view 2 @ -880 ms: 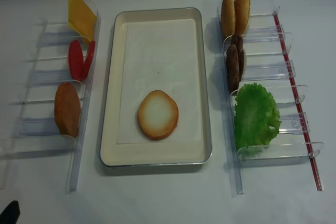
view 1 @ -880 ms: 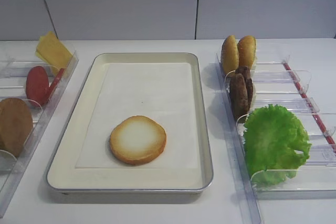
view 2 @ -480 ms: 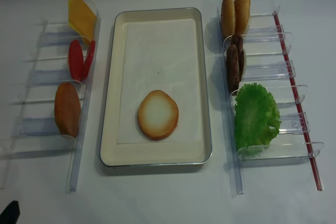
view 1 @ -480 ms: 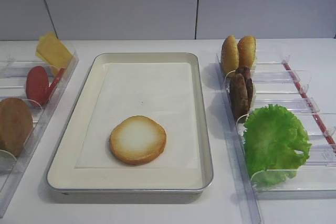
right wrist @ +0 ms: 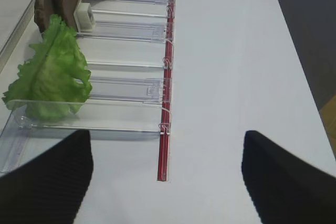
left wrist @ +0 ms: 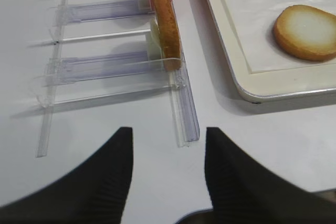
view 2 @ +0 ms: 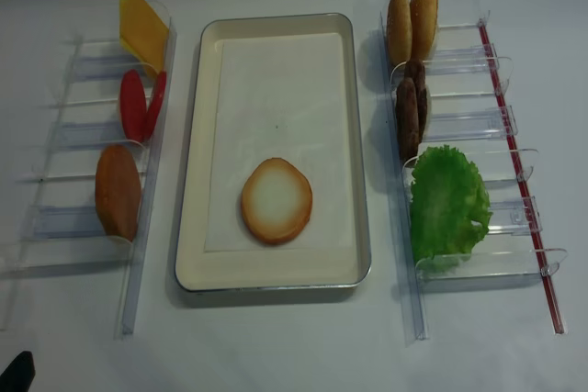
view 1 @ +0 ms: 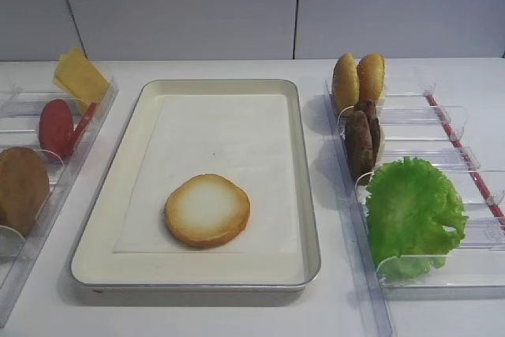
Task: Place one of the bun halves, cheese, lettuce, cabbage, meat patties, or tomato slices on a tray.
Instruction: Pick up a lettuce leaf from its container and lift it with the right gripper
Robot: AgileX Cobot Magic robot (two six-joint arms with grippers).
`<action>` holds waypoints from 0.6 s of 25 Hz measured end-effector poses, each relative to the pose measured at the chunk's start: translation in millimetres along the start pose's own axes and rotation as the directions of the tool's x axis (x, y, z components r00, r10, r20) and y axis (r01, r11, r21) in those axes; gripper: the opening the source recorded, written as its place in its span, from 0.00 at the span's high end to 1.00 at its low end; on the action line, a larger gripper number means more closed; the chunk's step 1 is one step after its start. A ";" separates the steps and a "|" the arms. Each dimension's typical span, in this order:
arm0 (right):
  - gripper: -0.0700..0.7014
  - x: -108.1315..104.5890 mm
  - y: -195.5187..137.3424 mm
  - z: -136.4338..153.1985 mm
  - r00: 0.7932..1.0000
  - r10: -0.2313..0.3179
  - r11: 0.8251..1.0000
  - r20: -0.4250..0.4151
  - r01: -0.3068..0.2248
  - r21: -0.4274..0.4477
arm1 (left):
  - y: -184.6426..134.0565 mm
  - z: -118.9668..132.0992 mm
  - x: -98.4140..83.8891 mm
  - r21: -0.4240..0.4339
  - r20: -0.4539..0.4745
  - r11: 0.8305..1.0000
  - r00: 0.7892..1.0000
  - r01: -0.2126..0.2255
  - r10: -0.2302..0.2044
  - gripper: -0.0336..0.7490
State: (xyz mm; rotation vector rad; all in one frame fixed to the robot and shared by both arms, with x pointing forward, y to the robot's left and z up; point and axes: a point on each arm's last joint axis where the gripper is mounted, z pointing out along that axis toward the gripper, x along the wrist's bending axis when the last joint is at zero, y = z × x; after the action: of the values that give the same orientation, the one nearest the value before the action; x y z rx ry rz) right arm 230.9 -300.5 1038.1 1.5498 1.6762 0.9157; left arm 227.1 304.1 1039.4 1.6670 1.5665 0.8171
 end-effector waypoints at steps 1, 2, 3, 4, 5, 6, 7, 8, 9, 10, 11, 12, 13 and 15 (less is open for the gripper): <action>0.16 0.0 0.0 0.0 1.000 0.000 1.000 0.000 0.000 0.000 | 0.0 0.0 0.0 0.000 0.000 1.000 1.000 0.000 0.000 0.58; 0.16 0.0 0.0 0.0 1.000 0.000 1.000 0.000 0.000 0.000 | 0.0 0.0 0.0 0.000 0.000 1.000 1.000 0.000 0.000 0.58; 0.16 0.0 0.0 0.0 1.000 0.000 1.000 0.000 0.000 0.000 | 0.0 0.0 0.0 0.000 0.000 1.000 1.000 0.000 0.000 0.58; 0.16 0.0 0.0 0.0 1.000 0.000 1.000 0.000 0.000 0.000 | 0.0 0.0 0.0 0.000 0.000 1.000 1.000 0.000 0.000 0.58; 0.16 0.0 0.0 0.0 1.000 0.000 1.000 0.000 0.000 0.000 | 0.0 0.0 0.0 0.000 0.000 1.000 1.000 0.000 0.000 0.58; 0.16 0.0 0.0 0.0 1.000 0.000 1.000 0.000 0.000 0.000 | 0.0 0.0 0.0 0.000 0.000 1.000 1.000 0.000 0.000 0.58; 0.16 0.0 0.0 0.0 1.000 0.000 1.000 0.000 0.000 0.000 | 0.0 0.0 0.0 0.000 0.000 1.000 1.000 0.000 0.000 0.58; 0.16 0.0 0.0 0.0 1.000 0.000 1.000 0.000 0.000 0.000 | 0.0 0.0 0.0 0.000 0.000 1.000 1.000 0.000 0.000 0.58; 0.16 0.0 0.0 0.0 1.000 0.000 1.000 0.000 0.000 0.000 | 0.0 0.0 0.0 0.000 0.000 1.000 1.000 0.000 0.000 0.58; 0.16 0.0 0.0 0.0 1.000 0.000 1.000 0.000 0.000 0.000 | 0.0 0.0 0.0 0.000 0.000 1.000 1.000 0.000 0.000 0.58; 0.16 0.0 0.0 0.0 1.000 0.000 1.000 0.000 0.000 0.000 | 0.0 0.0 0.0 0.000 0.000 1.000 1.000 0.000 0.000 0.58; 0.16 0.0 0.0 0.0 1.000 0.000 1.000 0.000 0.000 0.000 | 0.0 0.0 0.0 0.000 0.000 1.000 1.000 0.000 0.000 0.58; 0.16 0.0 0.0 0.0 1.000 0.000 1.000 0.000 0.000 0.000 | 0.0 0.0 0.0 0.000 0.000 1.000 1.000 0.000 0.000 0.58; 0.16 0.0 0.0 0.0 1.000 0.000 1.000 0.000 0.000 0.000 | 0.0 0.0 0.0 0.000 0.000 1.000 1.000 0.000 0.000 0.58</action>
State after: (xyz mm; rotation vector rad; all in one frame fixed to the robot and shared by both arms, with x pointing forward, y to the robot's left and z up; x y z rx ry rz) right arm 230.9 -300.5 1038.1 1.5498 1.6762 0.9157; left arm 227.1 304.1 1039.4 1.6670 1.5665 0.8171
